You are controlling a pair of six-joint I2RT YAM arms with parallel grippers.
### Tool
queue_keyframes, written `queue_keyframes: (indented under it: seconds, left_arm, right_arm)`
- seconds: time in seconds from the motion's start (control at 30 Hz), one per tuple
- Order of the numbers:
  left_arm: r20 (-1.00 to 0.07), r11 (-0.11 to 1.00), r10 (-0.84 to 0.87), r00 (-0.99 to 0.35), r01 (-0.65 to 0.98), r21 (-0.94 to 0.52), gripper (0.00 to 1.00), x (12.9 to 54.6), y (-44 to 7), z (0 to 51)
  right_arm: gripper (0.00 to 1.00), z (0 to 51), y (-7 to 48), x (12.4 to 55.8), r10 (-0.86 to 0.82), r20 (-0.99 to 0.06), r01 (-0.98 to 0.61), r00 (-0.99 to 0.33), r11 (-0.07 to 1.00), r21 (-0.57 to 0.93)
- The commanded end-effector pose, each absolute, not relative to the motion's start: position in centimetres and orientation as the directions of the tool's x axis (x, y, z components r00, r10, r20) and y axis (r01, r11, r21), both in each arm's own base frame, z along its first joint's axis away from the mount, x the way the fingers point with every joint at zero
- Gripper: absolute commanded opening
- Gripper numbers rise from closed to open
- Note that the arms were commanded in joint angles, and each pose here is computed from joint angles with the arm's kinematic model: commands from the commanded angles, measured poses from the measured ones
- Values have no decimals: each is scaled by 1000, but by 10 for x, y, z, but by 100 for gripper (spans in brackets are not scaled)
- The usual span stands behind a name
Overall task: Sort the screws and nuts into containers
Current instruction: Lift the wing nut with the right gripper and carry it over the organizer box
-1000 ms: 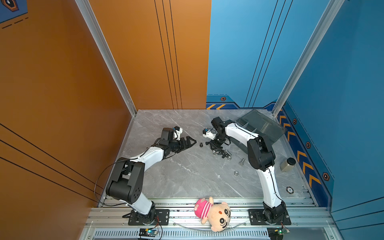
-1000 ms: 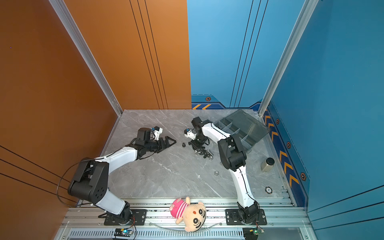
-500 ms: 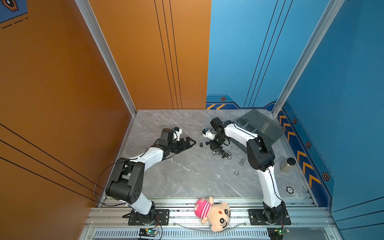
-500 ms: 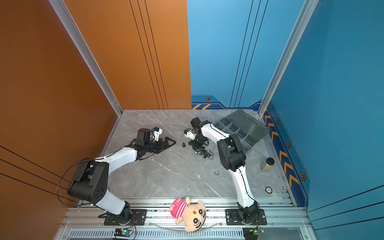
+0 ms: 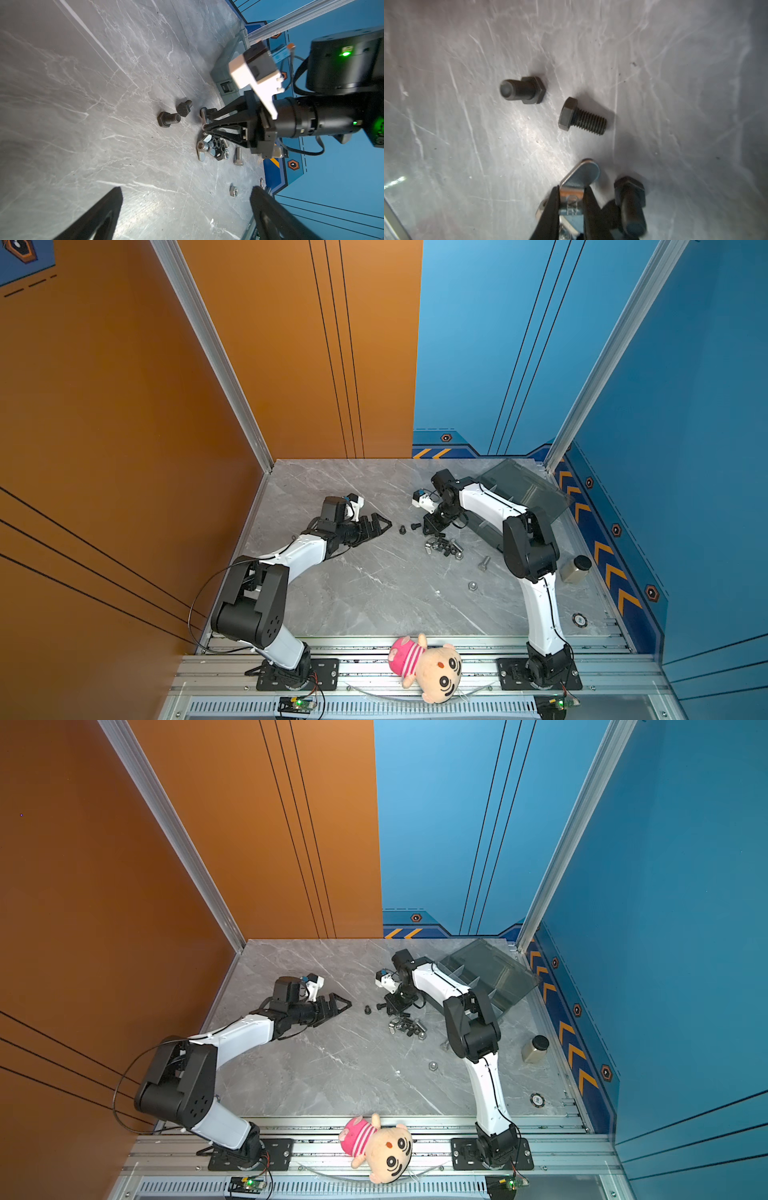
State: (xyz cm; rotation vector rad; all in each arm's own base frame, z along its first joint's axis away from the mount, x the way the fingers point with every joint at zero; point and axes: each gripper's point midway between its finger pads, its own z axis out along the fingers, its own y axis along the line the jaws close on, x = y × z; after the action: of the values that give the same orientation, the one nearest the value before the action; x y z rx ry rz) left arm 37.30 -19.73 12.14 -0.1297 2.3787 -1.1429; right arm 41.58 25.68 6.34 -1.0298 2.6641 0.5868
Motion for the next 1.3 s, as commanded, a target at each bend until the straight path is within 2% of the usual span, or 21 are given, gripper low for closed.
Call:
queue_keyframes:
  seconds: [0.0, 0.17, 0.37, 0.73, 0.93, 1.27]
  left_arm:
    - [-416, 642, -294, -860, 144, -753, 98, 374, -194, 127]
    - [-414, 638, -295, -861, 145, -756, 98, 375, -195, 128]
    - [-415, 634, -296, -861, 148, -759, 98, 375, -195, 129]
    - [-415, 632, -295, -860, 150, -760, 98, 374, -196, 129]
    - [-419, 634, -298, -858, 150, -758, 98, 374, -196, 131]
    - [-417, 634, -296, -859, 150, -759, 98, 374, -197, 130]
  right_arm:
    - [0, 115, 262, 416, -528, -459, -690, -715, 642, 336]
    - [0, 151, 250, 430, -442, -537, -664, -719, 667, 339]
    - [0, 168, 219, 461, -321, -597, -583, -735, 749, 314]
    - [0, 159, 122, 532, -29, -645, -203, -764, 959, 197]
    - [0, 153, 93, 557, 75, -659, -72, -749, 979, 192]
    - [0, 124, 79, 575, 84, -640, -3, -764, 991, 133]
